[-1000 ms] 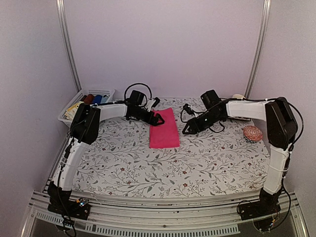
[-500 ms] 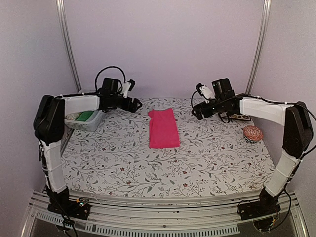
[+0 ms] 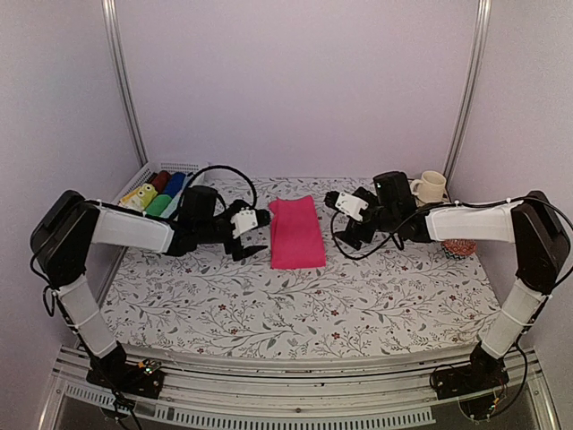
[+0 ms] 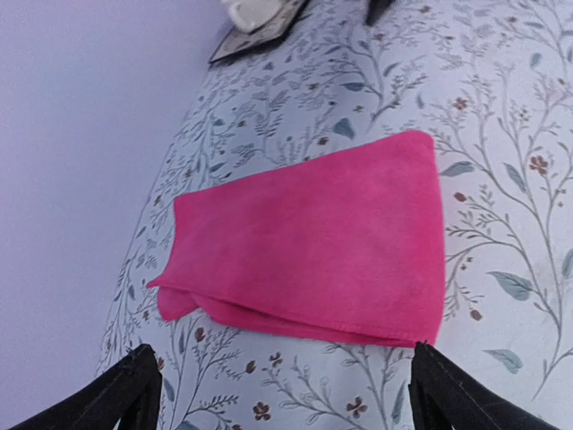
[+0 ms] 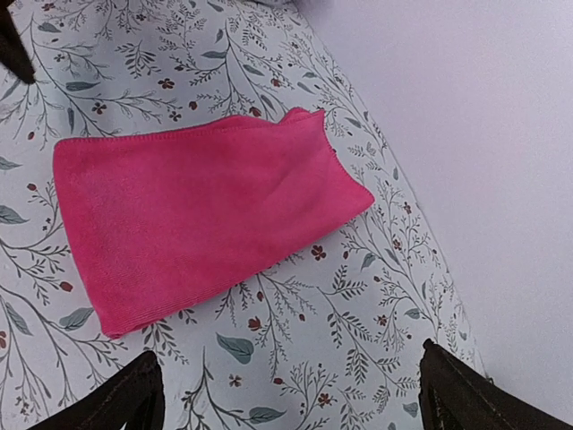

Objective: Roll the towels
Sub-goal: Roll the towel at the center of the board.

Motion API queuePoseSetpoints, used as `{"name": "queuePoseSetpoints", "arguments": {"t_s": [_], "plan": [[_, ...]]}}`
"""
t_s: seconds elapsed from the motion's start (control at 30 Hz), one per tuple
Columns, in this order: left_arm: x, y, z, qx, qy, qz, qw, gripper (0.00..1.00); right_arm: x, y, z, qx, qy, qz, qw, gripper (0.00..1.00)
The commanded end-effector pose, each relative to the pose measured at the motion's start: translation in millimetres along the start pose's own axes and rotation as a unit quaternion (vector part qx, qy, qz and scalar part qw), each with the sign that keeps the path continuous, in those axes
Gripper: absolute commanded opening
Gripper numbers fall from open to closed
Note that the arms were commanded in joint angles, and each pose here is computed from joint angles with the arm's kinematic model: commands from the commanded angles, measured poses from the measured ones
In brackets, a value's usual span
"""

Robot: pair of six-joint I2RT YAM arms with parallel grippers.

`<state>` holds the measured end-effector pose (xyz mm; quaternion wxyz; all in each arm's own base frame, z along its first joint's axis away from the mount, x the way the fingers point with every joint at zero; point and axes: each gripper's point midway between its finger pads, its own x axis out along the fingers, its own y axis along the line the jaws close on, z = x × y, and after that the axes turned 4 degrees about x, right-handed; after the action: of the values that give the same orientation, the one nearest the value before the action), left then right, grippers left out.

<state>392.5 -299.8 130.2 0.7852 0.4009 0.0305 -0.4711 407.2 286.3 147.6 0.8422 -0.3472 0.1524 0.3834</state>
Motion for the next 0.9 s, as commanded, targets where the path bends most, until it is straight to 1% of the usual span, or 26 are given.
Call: {"name": "queuePoseSetpoints", "arguments": {"t_s": [0.0, 0.13, 0.27, 0.33, 0.47, 0.53, 0.63, 0.7, 0.83, 0.87], "plan": [[13.8, -42.9, 28.1, 0.15, -0.041, -0.046, 0.987, 0.97, -0.5, -9.2, 16.4, -0.033, -0.04, -0.017, 0.999, 0.99], [29.2, -72.8, 24.8, 0.185, -0.026, -0.071, 0.98, 0.95, -4.5, -4.1, 14.8, -0.012, -0.043, -0.012, 0.999, 0.98], [34.7, -86.0, 17.7, 0.193, -0.014, -0.084, 0.978, 0.86, -7.1, 2.1, 14.2, -0.001, -0.04, -0.006, 0.999, 0.98], [37.2, -89.0, 9.1, 0.203, 0.003, -0.086, 0.975, 0.83, -8.0, 6.9, 14.5, 0.006, -0.038, 0.001, 0.999, 0.98], [45.9, -88.3, -10.4, 0.213, 0.046, -0.079, 0.973, 0.8, -8.5, 18.3, 13.1, 0.015, -0.029, 0.017, 0.999, 0.98], [50.4, -88.3, -16.7, 0.215, 0.059, -0.077, 0.972, 0.8, -9.1, 22.7, 12.4, 0.016, -0.025, 0.023, 0.999, 0.98], [54.5, -88.8, -19.6, 0.22, 0.065, -0.079, 0.97, 0.78, -11.2, 28.1, 12.7, 0.019, -0.024, 0.029, 0.999, 0.98], [63.1, -99.7, -34.7, 0.217, 0.079, -0.092, 0.969, 0.77, -12.0, 30.5, 13.5, 0.018, -0.024, 0.03, 0.999, 0.98], [69.6, -100.1, -39.3, 0.215, 0.085, -0.094, 0.968, 0.71, -13.1, 34.8, 13.5, 0.019, -0.022, 0.033, 0.999, 0.98], [70.2, -101.3, -39.7, 0.215, 0.085, -0.097, 0.968, 0.68, -13.3, 36.0, 13.1, 0.018, -0.022, 0.034, 0.999, 0.98]]}}
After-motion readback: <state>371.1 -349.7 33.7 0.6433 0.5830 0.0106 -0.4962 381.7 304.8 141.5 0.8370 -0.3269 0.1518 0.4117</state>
